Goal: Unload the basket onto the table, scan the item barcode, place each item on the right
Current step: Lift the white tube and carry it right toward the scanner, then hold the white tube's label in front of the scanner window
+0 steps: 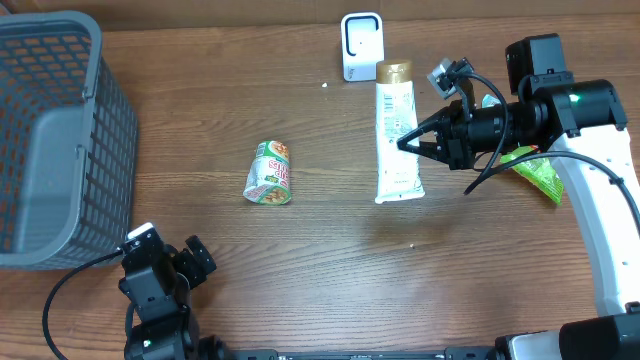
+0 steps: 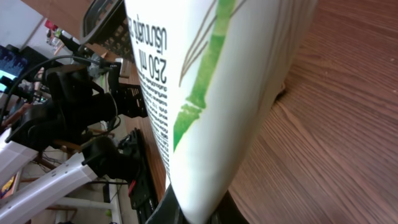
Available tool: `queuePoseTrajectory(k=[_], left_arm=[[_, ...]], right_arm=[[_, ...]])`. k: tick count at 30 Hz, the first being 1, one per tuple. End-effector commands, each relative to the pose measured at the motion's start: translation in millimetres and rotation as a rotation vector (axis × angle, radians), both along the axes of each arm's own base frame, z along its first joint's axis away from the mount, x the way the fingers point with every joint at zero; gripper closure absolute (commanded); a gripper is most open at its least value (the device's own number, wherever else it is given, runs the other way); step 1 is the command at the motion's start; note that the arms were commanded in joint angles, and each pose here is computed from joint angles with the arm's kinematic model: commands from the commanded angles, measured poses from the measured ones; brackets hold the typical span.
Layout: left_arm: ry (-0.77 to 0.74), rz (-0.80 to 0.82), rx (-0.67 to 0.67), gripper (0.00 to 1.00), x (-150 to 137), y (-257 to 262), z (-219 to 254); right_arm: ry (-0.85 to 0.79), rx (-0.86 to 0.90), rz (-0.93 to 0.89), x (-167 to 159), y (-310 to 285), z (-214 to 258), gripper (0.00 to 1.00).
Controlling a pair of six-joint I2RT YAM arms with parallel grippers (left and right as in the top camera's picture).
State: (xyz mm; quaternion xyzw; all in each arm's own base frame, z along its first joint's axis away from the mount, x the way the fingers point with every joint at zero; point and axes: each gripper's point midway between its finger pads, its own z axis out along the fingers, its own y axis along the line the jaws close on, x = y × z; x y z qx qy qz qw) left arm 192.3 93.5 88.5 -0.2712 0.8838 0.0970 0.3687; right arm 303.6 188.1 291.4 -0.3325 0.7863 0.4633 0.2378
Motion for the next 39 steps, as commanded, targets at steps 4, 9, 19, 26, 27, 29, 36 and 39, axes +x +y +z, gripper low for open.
queuePoseTrajectory(k=[4, 9, 19, 26, 27, 29, 36, 39], left_arm=[[-0.029, -0.004, 0.0, 0.0, 4, -1, 9], [-0.029, -0.004, 0.0, 0.0, 4, -1, 9], [-0.029, -0.004, 0.0, 0.0, 4, -1, 9], [-0.029, -0.004, 0.0, 0.0, 4, -1, 9], [-0.029, -0.004, 0.0, 0.0, 4, -1, 9], [-0.029, -0.004, 0.0, 0.0, 4, -1, 9], [-0.029, -0.004, 0.0, 0.01, 4, -1, 9], [-0.029, -0.004, 0.0, 0.01, 4, -1, 9]], right_arm=[[0.041, 0.116, -0.045, 4, 7, 37, 0.96], [0.087, 0.146, -0.103, 17, 9, 45, 0.96], [0.019, -0.098, -0.452, 76, -26, 16, 0.96], [-0.188, -0.261, -0.76, 130, -52, 21, 0.96], [-0.225, -0.284, -0.795, 135, -53, 24, 0.97], [-0.293, -0.327, -0.851, 142, -53, 32, 0.97], [-0.529, -0.553, -0.933, 181, -46, 57, 0.97], [-0.584, -0.655, -0.885, 203, -40, 43, 0.97]])
